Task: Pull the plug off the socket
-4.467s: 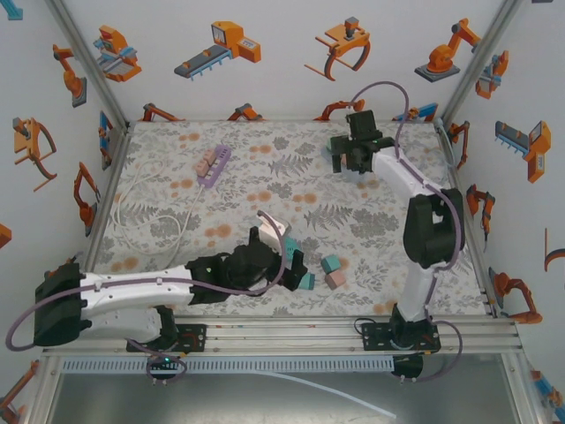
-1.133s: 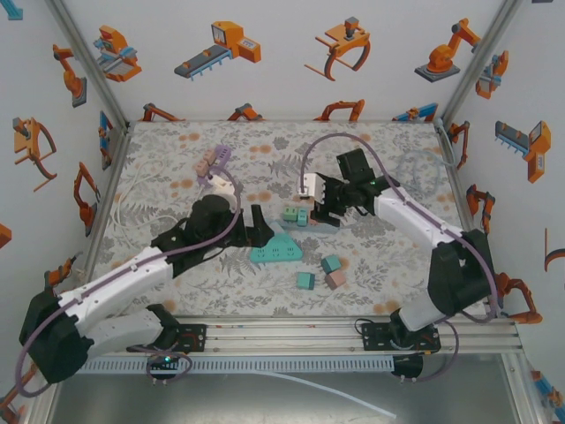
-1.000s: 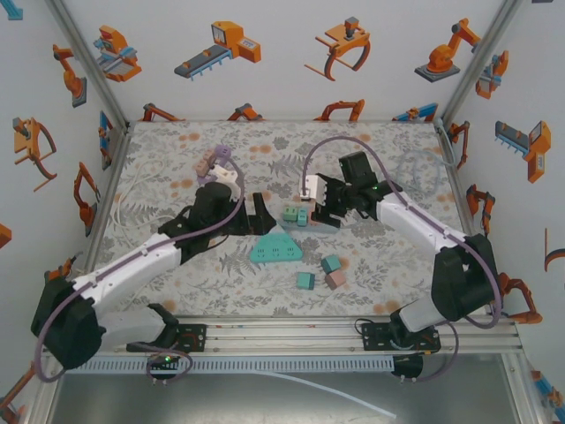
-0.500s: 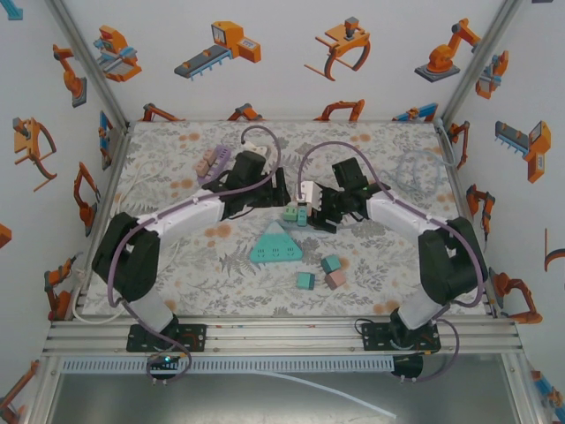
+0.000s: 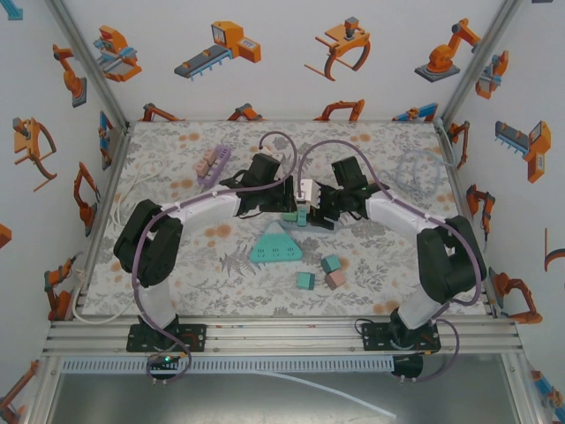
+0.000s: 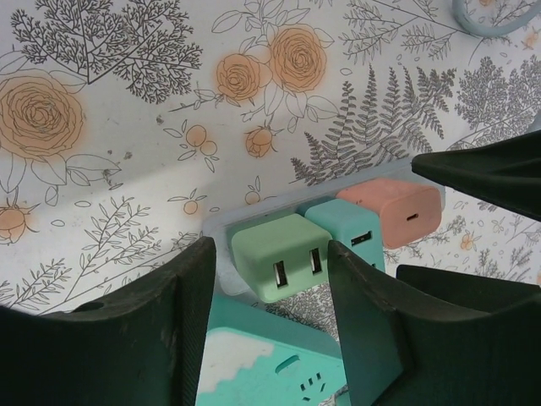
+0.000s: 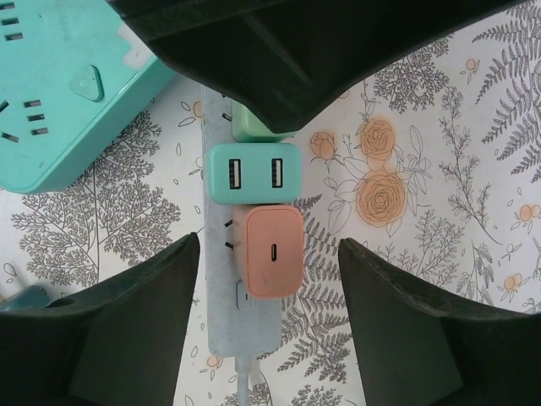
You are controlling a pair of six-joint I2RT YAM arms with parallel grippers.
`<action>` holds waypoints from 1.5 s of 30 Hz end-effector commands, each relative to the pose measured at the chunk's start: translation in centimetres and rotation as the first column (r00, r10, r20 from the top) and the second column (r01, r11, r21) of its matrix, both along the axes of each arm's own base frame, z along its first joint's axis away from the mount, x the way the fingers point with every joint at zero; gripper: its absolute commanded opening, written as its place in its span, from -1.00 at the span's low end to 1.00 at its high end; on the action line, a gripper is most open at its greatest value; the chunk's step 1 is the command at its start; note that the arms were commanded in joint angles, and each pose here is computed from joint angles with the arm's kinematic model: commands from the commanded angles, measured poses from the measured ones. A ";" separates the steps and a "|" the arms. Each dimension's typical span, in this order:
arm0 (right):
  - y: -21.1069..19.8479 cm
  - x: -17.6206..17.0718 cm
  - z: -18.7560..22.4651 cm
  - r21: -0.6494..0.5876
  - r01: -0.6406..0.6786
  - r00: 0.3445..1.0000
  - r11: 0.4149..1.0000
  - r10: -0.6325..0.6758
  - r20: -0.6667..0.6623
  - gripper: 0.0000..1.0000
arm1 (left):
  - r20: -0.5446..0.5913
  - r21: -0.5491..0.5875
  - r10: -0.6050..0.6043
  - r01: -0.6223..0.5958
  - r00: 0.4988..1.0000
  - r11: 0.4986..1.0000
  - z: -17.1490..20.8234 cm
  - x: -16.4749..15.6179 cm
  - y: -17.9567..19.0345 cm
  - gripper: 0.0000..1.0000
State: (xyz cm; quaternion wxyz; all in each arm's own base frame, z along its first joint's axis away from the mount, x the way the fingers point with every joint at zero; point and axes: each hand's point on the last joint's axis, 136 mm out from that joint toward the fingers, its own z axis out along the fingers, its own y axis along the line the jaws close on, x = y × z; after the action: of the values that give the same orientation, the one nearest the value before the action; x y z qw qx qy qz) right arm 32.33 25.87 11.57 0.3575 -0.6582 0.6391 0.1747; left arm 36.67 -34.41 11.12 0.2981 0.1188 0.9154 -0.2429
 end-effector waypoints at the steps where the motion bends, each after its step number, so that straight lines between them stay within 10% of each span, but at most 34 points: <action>1: 0.5 0.0 0.0 0.026 -0.010 1.000 1.000 0.010 -0.010 0.22 | -0.040 0.064 -0.039 0.041 0.998 0.997 -1.4 -1.3 0.7 0.06; 45: -0.2 0.4 -2.9 -0.024 -0.032 0.982 0.999 0.027 -0.189 -0.26 | -0.093 0.225 -0.048 0.068 0.995 0.972 -5.0 -2.9 2.8 -0.12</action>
State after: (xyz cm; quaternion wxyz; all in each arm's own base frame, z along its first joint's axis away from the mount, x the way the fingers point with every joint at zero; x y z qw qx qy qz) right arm 33.01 25.98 9.29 0.3051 -0.6546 0.6534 0.2271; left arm 36.01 -34.29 11.05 0.2999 0.1429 0.9156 -0.2266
